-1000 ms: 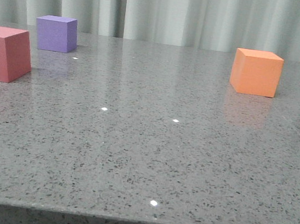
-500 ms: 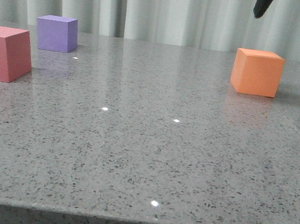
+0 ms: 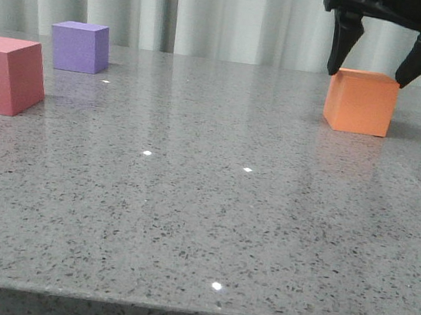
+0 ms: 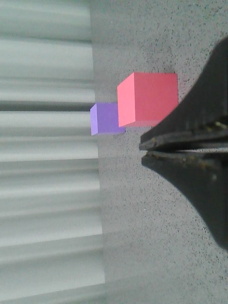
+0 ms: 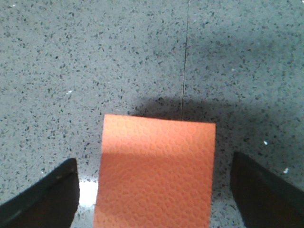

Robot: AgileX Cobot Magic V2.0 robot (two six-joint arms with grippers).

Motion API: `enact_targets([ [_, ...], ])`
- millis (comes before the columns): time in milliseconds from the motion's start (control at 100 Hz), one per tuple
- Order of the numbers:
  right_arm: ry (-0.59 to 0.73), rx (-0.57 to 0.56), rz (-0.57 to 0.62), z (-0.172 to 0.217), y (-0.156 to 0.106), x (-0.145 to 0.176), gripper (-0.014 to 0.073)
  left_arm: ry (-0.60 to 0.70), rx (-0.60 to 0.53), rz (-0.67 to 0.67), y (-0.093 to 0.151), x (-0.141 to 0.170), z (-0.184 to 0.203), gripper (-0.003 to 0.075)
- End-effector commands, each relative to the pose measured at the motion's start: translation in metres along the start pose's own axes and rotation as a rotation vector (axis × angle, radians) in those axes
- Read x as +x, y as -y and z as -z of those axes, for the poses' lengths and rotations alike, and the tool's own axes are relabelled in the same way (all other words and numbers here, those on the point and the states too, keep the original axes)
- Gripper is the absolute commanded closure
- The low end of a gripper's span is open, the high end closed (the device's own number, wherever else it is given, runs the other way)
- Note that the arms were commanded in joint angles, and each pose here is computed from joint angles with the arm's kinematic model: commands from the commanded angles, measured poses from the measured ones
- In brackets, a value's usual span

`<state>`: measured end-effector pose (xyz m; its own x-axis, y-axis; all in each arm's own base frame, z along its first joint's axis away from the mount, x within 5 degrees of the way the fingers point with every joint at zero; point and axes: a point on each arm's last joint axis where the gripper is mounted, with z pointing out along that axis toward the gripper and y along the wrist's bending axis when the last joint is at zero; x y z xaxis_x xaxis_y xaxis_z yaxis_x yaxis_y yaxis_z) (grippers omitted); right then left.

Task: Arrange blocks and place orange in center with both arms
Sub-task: 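Lower the right gripper onto the orange cube and grasp it, then carry the orange cube toward the table center and set it down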

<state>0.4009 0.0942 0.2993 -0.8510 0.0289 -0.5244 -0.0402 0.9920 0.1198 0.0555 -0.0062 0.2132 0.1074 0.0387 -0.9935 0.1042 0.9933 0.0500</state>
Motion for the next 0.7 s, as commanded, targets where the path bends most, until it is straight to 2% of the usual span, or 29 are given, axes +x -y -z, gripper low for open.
enact_targets([
  [0,0.115,-0.016,0.009,0.022,-0.002,-0.014,-0.0027,0.067,0.004,0.002,0.001,0.005,0.002,0.0741],
  [190,0.099,-0.012,0.009,0.015,-0.002,-0.013,0.0134,0.067,0.004,0.002,0.001,0.005,0.002,0.0741],
  [260,0.098,-0.012,0.009,0.015,-0.002,-0.014,0.017,0.067,0.004,0.002,0.001,0.005,0.002,0.0741],
  [440,0.103,-0.028,-0.001,0.032,-0.014,-0.02,0.0174,0.067,0.004,0.002,0.001,0.005,0.002,0.0741],
  [690,0.19,-0.053,-0.03,0.059,-0.065,-0.027,0.0174,0.067,0.004,0.002,0.001,0.005,0.002,0.0741],
])
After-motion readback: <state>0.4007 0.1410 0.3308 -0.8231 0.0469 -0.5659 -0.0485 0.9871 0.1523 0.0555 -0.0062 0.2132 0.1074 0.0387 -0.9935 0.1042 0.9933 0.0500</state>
